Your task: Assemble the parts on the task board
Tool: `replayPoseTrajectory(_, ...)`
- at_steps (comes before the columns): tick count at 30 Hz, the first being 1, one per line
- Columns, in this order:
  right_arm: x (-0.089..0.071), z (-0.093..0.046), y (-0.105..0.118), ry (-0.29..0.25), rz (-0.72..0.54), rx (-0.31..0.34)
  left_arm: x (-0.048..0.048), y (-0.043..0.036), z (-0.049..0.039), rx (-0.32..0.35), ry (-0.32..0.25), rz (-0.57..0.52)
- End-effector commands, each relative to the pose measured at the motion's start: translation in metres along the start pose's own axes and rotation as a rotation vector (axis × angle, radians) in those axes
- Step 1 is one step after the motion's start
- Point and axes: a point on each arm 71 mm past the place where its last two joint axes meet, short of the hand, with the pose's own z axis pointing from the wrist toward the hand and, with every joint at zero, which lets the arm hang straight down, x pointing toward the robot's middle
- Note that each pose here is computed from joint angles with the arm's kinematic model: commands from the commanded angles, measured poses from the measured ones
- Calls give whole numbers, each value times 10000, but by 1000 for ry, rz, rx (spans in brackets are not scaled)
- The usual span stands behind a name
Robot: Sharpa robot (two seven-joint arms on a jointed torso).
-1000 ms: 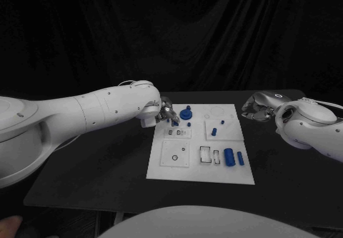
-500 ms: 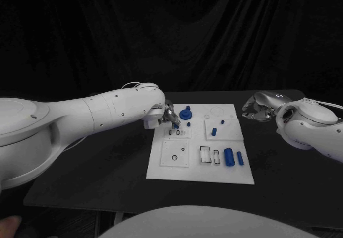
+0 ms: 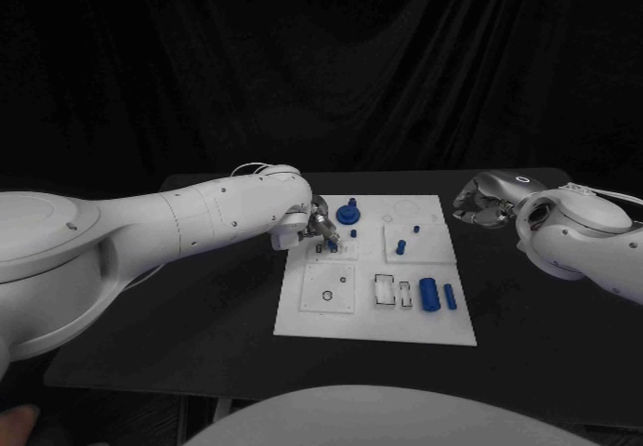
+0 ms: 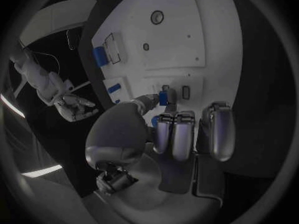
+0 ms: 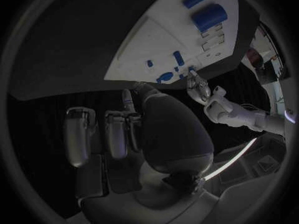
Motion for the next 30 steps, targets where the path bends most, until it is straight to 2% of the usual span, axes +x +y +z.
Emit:
replayPoseTrajectory(1,1,0,-1,-6,-1,4,22,-8,6,14,-1,9)
replayPoseTrajectory(13,6,1,-5,-1,-2,8,105,-1,42,26,13,7)
replayPoseTrajectory(30,11,4,-5,7,-5,12,121,11,64,33,9,0)
